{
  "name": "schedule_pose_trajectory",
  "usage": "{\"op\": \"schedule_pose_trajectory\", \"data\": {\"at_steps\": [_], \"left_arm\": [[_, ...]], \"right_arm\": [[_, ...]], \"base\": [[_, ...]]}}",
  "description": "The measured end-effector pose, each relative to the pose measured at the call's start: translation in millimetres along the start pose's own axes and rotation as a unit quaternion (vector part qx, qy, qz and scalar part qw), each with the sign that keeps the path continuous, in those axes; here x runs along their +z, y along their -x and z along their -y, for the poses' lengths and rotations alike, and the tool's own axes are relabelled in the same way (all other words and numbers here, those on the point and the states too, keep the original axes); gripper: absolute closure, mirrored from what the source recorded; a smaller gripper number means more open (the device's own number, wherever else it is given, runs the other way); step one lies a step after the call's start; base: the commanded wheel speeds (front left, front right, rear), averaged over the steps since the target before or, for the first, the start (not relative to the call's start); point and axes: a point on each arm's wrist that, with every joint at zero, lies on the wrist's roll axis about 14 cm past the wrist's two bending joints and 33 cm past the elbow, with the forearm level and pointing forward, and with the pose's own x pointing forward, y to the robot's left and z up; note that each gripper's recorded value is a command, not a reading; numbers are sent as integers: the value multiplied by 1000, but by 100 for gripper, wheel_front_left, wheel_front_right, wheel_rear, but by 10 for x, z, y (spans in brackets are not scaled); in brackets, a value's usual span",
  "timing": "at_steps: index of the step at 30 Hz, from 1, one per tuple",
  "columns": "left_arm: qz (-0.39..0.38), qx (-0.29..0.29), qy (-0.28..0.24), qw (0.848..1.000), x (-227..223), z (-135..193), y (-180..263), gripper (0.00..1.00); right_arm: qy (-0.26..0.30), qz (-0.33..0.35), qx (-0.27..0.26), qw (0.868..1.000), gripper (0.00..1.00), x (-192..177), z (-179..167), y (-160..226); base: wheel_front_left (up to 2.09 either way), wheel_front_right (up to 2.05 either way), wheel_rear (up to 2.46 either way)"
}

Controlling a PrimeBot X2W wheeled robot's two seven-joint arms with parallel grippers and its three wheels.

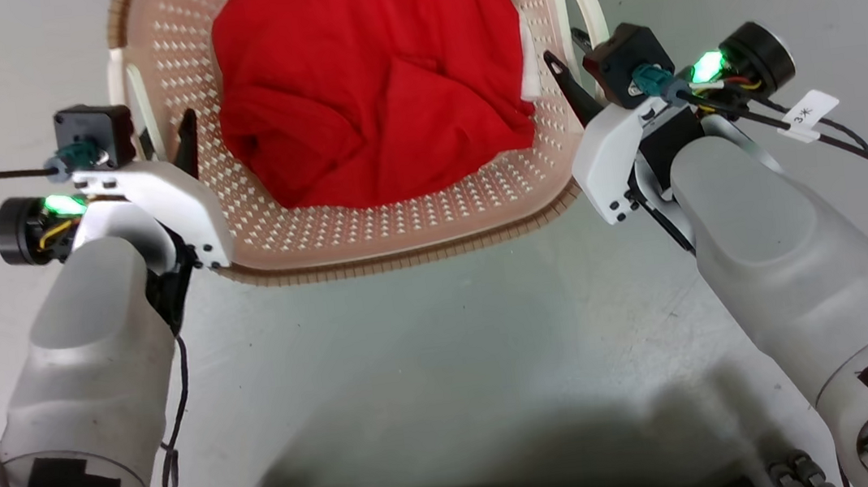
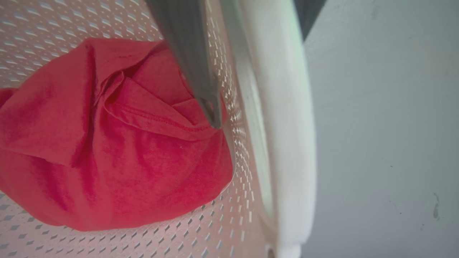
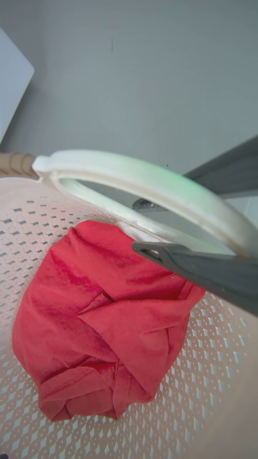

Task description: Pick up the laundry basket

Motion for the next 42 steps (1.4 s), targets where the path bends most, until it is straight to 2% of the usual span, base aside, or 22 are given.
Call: {"op": "schedule_pose_trajectory", "data": {"at_steps": [9,22,33,42], "left_arm": [[-3,-12,10,1000,71,147,274,100],[13,-34,20,999,398,343,809,100],[6,-65,22,998,522,597,1281,100],[17,-78,9,997,604,712,1663,100]], "right_arm": [[11,-10,-11,1000,100,104,13,269],[23,-3,-33,999,100,427,-55,868],[18,-24,-57,998,100,454,-170,1426],[10,-14,-82,996,100,536,-252,1846]], "base": [[0,0,0],[0,0,0],[0,0,0],[0,0,0]]}}
